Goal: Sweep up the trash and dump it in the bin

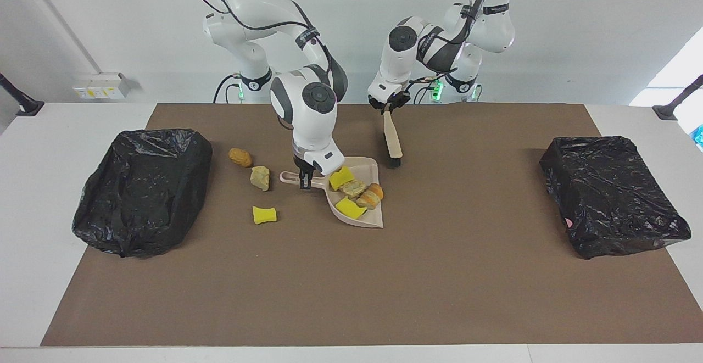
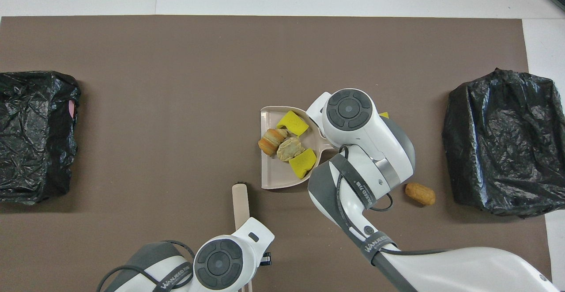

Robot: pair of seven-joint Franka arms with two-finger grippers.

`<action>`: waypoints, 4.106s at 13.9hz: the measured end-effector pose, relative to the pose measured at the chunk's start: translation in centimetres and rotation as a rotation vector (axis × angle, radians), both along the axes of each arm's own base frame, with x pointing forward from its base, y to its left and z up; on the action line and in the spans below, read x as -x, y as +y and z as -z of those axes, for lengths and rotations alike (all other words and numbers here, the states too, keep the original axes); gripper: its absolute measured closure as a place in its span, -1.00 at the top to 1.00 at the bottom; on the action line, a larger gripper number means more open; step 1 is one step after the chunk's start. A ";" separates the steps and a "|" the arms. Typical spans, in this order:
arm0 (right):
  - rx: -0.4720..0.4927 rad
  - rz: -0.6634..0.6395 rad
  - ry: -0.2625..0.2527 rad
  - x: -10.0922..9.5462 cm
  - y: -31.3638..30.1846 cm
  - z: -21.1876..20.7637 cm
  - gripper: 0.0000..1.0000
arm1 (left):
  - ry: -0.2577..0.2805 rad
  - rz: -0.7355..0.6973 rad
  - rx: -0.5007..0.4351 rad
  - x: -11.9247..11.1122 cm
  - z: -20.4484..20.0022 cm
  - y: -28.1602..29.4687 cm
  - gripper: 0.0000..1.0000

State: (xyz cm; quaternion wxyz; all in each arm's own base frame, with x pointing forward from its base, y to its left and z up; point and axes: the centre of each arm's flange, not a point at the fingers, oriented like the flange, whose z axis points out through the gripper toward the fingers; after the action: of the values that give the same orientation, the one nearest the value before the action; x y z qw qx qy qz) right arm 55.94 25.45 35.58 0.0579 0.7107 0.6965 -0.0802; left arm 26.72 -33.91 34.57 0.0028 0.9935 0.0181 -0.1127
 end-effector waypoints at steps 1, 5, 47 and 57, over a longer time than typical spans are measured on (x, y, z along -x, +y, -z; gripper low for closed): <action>0.000 0.005 0.000 -0.1 -0.3 0.0 -0.36 | -0.004 -0.002 0.003 -0.1 0.0 0.0 -0.38; -0.005 0.025 -0.019 -0.6 -1.4 -1.3 -0.36 | -0.009 -0.005 0.009 -0.3 -0.1 0.1 0.28; 0.628 -0.253 0.074 -1.7 -54.3 -21.2 -0.36 | -0.274 0.117 -0.009 -21.5 -34.0 30.8 1.00; 0.887 -0.290 0.055 -3.9 -44.5 -24.8 -0.36 | -0.273 0.116 -0.009 -21.5 -34.0 30.9 1.00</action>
State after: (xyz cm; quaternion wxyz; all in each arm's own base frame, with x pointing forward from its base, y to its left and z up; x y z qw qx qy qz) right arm 59.87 -19.06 60.41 0.3482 0.5101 0.6884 -0.3802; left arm 48.21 -3.03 68.54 -0.0057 0.9989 -0.0393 0.0236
